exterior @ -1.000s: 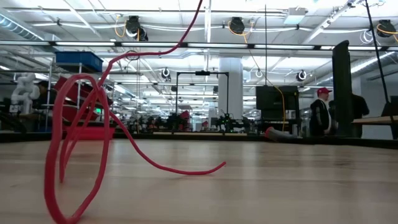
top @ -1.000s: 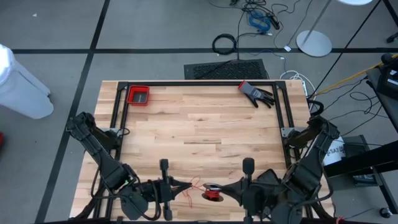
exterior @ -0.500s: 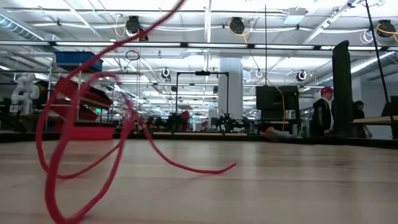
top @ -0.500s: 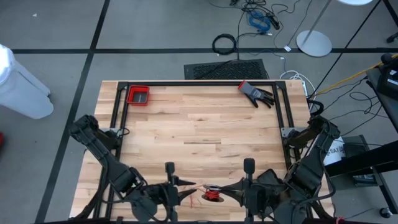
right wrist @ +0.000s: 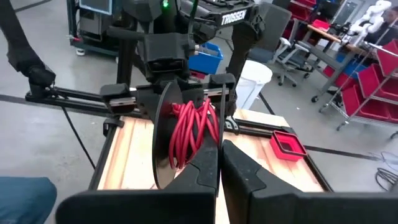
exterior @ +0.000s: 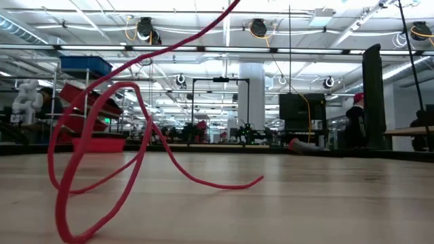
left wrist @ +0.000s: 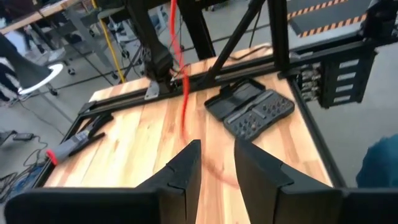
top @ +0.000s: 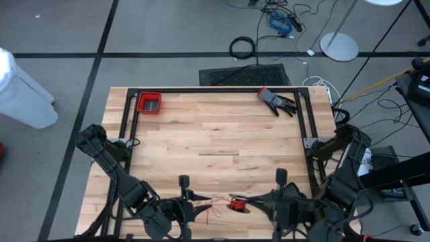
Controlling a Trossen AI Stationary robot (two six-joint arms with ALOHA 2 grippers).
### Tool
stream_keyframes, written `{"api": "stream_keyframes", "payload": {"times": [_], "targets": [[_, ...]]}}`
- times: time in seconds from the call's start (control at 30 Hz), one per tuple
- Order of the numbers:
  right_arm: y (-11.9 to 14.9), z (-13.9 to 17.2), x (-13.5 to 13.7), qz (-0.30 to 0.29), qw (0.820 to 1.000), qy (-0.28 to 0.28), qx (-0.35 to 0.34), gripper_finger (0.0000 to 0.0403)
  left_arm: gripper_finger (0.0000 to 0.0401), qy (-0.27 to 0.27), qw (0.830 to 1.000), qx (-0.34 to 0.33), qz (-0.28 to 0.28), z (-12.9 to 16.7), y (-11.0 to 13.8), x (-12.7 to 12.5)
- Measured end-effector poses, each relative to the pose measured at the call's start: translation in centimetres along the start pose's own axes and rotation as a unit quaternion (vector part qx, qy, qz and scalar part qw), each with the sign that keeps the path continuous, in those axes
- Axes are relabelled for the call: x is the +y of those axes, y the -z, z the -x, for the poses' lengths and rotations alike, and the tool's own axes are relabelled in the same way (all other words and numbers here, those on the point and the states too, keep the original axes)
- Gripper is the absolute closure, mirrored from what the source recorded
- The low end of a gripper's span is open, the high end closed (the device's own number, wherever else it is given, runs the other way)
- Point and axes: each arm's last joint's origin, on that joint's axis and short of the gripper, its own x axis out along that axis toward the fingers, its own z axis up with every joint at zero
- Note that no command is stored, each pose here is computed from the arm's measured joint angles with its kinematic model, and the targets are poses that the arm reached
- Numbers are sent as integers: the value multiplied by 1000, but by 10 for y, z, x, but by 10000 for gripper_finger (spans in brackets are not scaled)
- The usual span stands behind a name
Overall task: Coil cords
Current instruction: Coil the red wire onto the spool
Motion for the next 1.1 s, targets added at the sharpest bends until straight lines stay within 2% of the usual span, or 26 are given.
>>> {"api": "stream_keyframes", "payload": {"times": [0.2, 0.5, 0.67, 0.9, 1.1], "targets": [[4, 19, -1, -3, 1000, 20, -2, 403, 298, -5, 999, 30, 15, 0, 8, 2], [6, 25, 0, -1, 999, 34, -8, 403, 298, -5, 999, 23, 33, -1, 6, 1], [6, 25, 0, 0, 999, 34, -8, 403, 298, -15, 999, 24, 38, -11, 9, -1], [7, 33, 4, 5, 1000, 21, -10, 403, 298, -38, 994, 43, 88, -34, 19, 0], [9, 50, 2, 7, 999, 35, -24, 403, 298, -37, 995, 47, 76, -36, 20, 0]]}}
